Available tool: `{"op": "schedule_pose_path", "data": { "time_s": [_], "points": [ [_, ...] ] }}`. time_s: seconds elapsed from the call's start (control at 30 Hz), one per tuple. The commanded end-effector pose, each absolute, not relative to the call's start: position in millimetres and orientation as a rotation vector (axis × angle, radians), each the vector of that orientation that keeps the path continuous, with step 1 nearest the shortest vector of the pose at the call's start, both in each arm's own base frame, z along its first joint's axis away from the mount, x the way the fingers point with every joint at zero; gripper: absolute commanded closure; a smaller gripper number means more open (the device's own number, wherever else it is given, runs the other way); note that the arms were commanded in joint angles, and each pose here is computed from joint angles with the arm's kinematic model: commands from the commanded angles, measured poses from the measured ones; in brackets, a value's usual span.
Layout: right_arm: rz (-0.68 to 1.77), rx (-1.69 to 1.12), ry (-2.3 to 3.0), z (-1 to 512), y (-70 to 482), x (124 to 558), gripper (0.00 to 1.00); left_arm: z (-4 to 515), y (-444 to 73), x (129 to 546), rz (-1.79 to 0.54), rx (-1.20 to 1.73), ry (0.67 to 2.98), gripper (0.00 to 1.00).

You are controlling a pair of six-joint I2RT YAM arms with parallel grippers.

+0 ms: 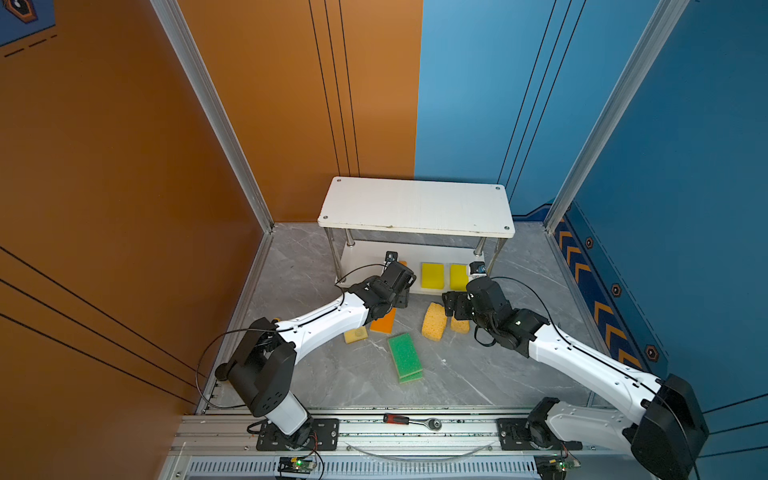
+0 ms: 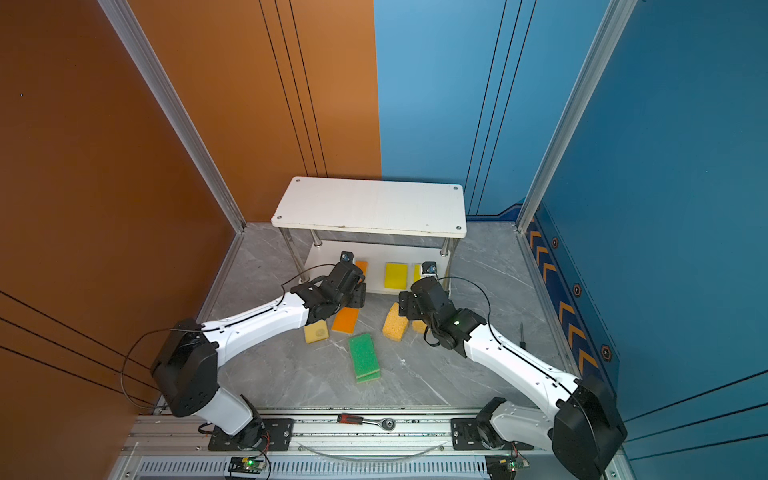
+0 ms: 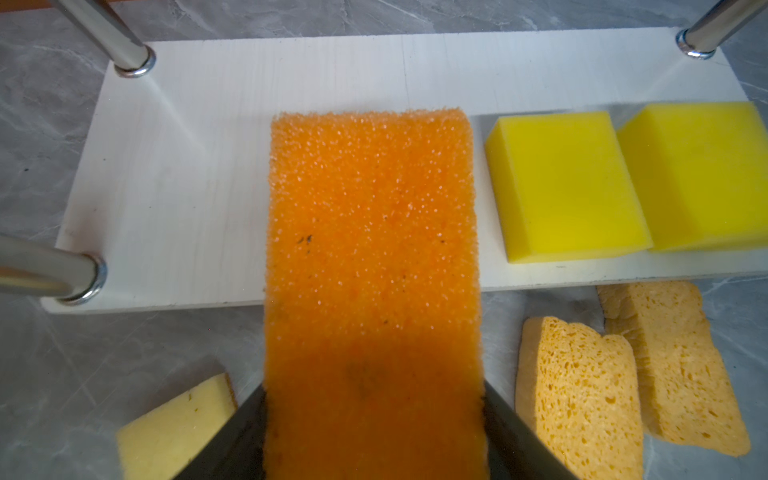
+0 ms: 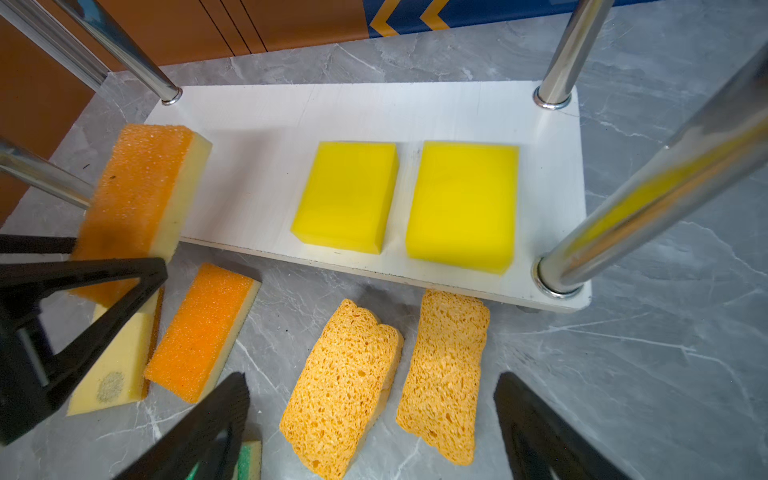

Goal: Place and organize the cleaning sponges onto the shelf
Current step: 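Lift the orange scrub sponge with the left gripper toward the lower shelf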

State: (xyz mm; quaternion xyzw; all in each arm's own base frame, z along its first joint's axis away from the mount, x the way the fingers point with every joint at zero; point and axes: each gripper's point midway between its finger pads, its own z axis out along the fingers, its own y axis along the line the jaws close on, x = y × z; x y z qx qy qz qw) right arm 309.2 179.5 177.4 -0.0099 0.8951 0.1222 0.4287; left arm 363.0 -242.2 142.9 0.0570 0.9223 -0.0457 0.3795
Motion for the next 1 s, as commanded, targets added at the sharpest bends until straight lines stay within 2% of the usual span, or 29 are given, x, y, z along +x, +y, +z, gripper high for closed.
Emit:
{"op": "schedule_pose_path", "data": {
  "time_s": [0.0, 0.97],
  "points": [
    [0.259, 0.019, 2.249, 172, 164, 304, 0.09, 147, -260, 372, -0.156, 0.178, 2.34, 0.3],
    [0.241, 0.077, 2.248, 168, 142, 296, 0.09, 134, -292, 414, -0.136, 0.233, 2.269, 0.3]
  ]
}}
